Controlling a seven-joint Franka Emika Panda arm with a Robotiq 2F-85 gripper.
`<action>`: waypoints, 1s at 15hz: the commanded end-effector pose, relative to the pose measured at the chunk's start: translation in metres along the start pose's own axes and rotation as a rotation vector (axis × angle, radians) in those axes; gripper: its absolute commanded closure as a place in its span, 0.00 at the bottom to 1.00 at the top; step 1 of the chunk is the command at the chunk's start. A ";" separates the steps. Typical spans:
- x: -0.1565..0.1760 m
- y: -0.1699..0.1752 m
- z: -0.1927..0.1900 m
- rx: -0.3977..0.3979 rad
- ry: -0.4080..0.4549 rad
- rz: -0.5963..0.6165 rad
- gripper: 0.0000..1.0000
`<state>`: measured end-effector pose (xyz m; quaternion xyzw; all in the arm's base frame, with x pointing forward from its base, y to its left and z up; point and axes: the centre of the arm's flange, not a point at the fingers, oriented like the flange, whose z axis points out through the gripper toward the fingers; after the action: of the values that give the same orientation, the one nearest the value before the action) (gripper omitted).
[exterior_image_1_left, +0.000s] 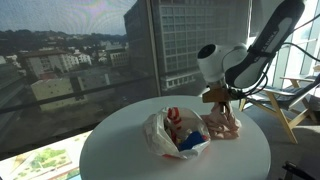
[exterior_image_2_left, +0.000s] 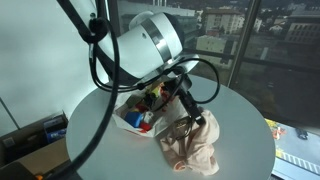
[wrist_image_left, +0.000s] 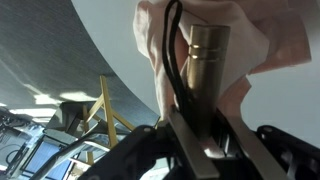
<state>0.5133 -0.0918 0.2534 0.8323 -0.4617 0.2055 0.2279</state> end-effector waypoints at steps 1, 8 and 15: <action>0.011 0.006 0.013 0.052 -0.011 0.057 0.81; 0.018 0.013 0.016 0.055 -0.079 0.128 0.04; 0.021 -0.010 -0.070 -0.002 -0.137 -0.007 0.00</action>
<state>0.5166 -0.0969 0.2709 0.8293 -0.5048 0.1547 0.1830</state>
